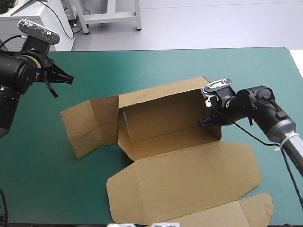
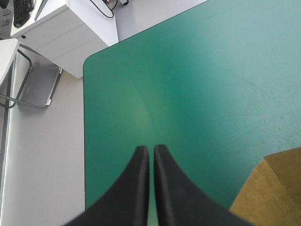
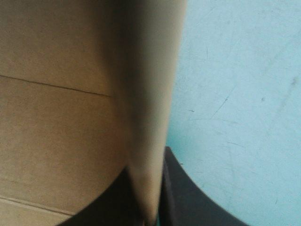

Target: Fold the box

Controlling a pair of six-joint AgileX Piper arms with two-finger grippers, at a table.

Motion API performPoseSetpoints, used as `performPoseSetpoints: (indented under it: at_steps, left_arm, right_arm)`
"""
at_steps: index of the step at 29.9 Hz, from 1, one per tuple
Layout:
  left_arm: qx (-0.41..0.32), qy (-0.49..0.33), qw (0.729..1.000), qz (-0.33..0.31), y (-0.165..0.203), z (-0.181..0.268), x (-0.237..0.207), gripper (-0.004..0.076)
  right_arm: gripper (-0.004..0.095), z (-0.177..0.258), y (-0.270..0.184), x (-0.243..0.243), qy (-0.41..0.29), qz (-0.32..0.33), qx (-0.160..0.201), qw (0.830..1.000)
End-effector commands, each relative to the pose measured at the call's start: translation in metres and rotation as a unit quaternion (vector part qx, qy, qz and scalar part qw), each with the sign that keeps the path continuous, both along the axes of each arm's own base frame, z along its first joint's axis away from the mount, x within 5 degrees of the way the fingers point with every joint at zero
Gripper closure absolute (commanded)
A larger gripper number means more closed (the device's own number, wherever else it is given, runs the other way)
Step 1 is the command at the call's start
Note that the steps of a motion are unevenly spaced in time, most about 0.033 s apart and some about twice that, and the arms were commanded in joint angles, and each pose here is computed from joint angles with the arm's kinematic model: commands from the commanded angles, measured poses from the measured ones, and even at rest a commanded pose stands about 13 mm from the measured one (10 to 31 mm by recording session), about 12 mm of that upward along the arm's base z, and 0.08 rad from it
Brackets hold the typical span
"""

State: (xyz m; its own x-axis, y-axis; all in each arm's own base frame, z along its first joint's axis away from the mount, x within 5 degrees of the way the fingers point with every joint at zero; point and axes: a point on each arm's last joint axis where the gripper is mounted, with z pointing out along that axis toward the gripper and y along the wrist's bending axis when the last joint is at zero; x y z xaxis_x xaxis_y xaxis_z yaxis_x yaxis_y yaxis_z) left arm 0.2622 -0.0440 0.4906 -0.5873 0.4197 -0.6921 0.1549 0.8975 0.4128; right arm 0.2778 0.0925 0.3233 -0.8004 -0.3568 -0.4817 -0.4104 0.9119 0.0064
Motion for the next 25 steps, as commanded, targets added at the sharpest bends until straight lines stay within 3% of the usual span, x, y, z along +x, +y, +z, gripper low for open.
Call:
performPoseSetpoints:
  at_steps: [1,7,18,21,25]
  left_arm:
    - [-0.013,-0.059,0.998,-0.003,0.004,0.021,-0.011,0.0709]
    - [-0.027,-0.069,0.997,-0.015,0.000,0.022,-0.010,0.0709]
    - [-0.039,-0.061,0.997,-0.020,-0.002,0.021,-0.010,0.0709]
    - [-0.039,-0.059,0.997,-0.020,-0.001,0.021,-0.010,0.0709]
    - [-0.037,-0.052,0.998,-0.018,-0.001,0.020,-0.011,0.0709]
  right_arm:
    - [0.0929,0.012,-0.004,-0.001,-0.015,-0.004,-0.009,1.000]
    - [0.0929,-0.009,0.001,0.032,0.012,-0.027,-0.036,0.999]
    - [0.0910,-0.020,0.021,0.095,0.011,-0.027,-0.028,0.999]
    - [0.0781,-0.017,0.025,0.106,0.001,-0.028,-0.021,0.999]
    - [0.0453,-0.005,0.027,0.113,-0.025,-0.018,-0.017,0.999]
